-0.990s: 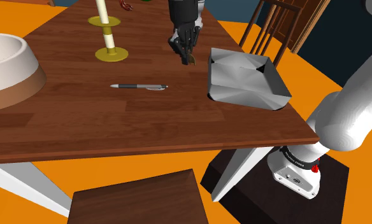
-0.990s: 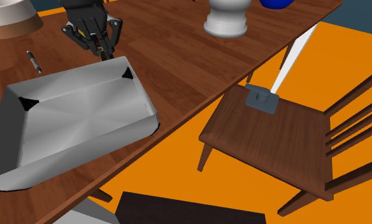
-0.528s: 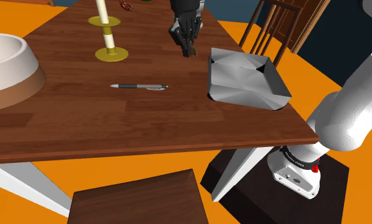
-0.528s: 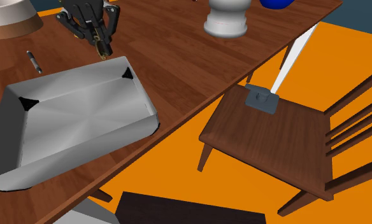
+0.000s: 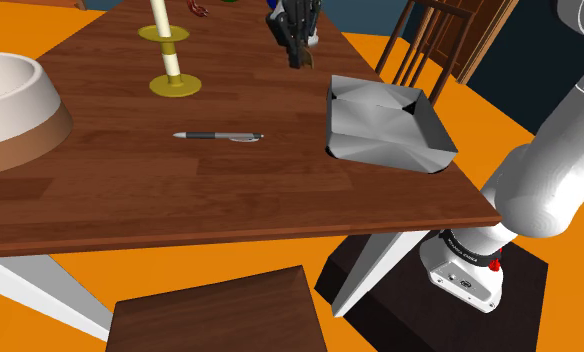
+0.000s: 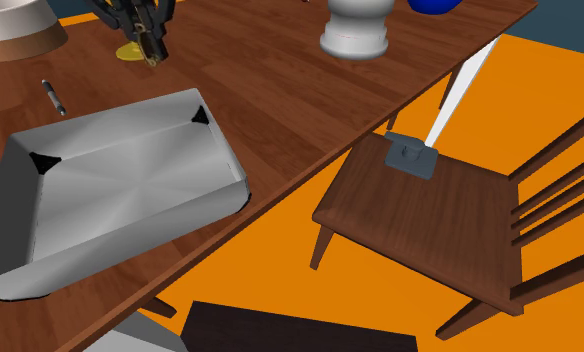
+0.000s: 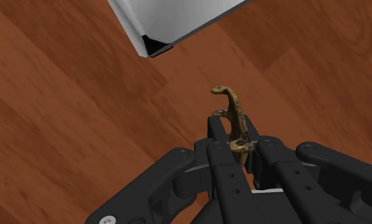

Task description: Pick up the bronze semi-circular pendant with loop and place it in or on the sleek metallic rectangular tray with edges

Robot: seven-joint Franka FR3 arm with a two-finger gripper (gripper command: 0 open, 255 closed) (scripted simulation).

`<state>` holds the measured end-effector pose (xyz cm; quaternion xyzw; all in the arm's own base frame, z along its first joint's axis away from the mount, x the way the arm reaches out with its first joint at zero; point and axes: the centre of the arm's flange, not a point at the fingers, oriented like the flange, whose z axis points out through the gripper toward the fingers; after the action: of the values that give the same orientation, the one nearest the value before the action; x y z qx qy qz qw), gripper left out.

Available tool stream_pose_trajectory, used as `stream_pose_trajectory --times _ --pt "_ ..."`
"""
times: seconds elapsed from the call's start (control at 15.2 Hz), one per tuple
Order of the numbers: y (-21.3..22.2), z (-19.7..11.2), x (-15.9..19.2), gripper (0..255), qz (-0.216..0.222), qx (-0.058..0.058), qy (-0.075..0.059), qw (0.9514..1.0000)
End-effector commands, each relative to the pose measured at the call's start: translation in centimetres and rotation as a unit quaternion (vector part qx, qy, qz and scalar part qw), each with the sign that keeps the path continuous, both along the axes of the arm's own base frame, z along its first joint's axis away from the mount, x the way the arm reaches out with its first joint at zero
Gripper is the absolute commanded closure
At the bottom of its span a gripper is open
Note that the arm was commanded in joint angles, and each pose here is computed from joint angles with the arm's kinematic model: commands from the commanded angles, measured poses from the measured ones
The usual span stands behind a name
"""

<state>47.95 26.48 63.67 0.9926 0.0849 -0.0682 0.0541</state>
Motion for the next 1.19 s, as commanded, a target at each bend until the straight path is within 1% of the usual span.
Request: stream_pose_trajectory --times 0.0,0.53,1.12 --pt "0.1 1.1 -0.1 255 0.000 0.000 0.000 1.0000" --pt "0.1 5.2 -0.1 255 0.000 0.000 0.000 1.0000" --pt "-2.5 4.6 -11.7 255 0.000 0.000 0.000 1.0000"
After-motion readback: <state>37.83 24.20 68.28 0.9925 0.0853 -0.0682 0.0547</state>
